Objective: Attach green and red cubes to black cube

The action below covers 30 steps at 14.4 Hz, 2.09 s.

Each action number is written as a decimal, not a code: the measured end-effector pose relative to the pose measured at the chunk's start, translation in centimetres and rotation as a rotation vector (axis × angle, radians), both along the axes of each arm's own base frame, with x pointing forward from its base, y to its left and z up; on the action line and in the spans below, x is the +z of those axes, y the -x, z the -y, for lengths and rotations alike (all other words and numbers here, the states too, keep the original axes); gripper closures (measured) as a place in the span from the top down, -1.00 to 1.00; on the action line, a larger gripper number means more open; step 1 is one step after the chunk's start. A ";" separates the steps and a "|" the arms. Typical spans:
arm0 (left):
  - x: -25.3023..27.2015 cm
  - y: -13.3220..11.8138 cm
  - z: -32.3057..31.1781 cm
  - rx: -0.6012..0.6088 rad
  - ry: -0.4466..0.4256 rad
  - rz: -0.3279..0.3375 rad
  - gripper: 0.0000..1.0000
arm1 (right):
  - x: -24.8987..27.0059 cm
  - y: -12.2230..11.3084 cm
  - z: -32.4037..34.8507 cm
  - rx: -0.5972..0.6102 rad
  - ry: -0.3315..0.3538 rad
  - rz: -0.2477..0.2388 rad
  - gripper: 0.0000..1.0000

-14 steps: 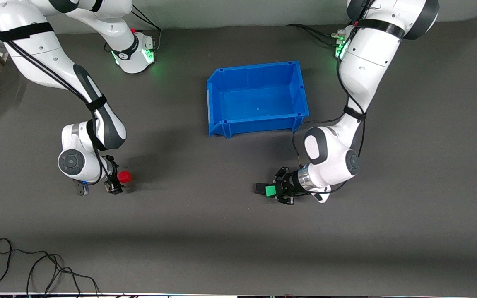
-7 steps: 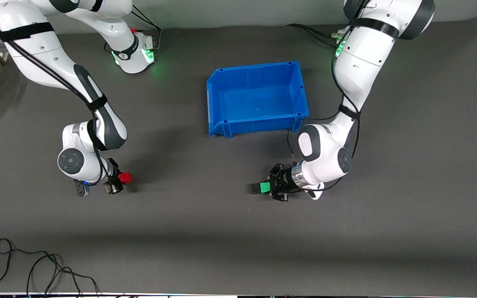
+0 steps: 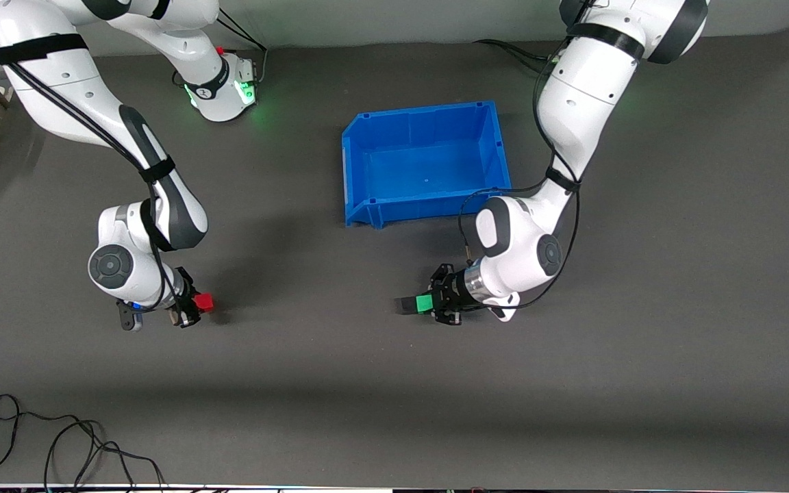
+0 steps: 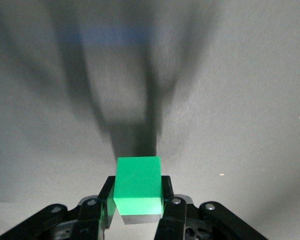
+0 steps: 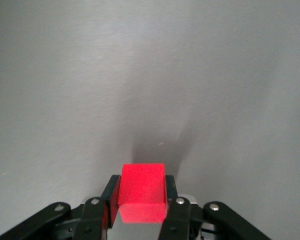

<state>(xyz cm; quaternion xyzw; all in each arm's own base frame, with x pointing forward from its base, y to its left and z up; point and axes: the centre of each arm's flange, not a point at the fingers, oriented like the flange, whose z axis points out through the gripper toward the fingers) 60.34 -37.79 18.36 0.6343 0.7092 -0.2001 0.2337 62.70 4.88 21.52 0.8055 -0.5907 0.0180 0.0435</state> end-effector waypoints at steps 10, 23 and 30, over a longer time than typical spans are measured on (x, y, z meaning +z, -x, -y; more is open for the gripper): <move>-0.9 1.4 2.0 0.018 0.001 0.019 0.49 | 1.7 -2.4 -23.1 -0.199 -0.196 0.091 -0.15; 7.4 -7.3 -21.7 -0.257 0.009 -0.087 1.00 | 0.2 -2.1 -34.0 -0.289 -0.371 0.108 -0.22; 18.7 -5.2 -37.1 -0.604 -0.108 -0.033 1.00 | -3.1 0.1 -36.3 -0.279 -0.384 0.033 -0.22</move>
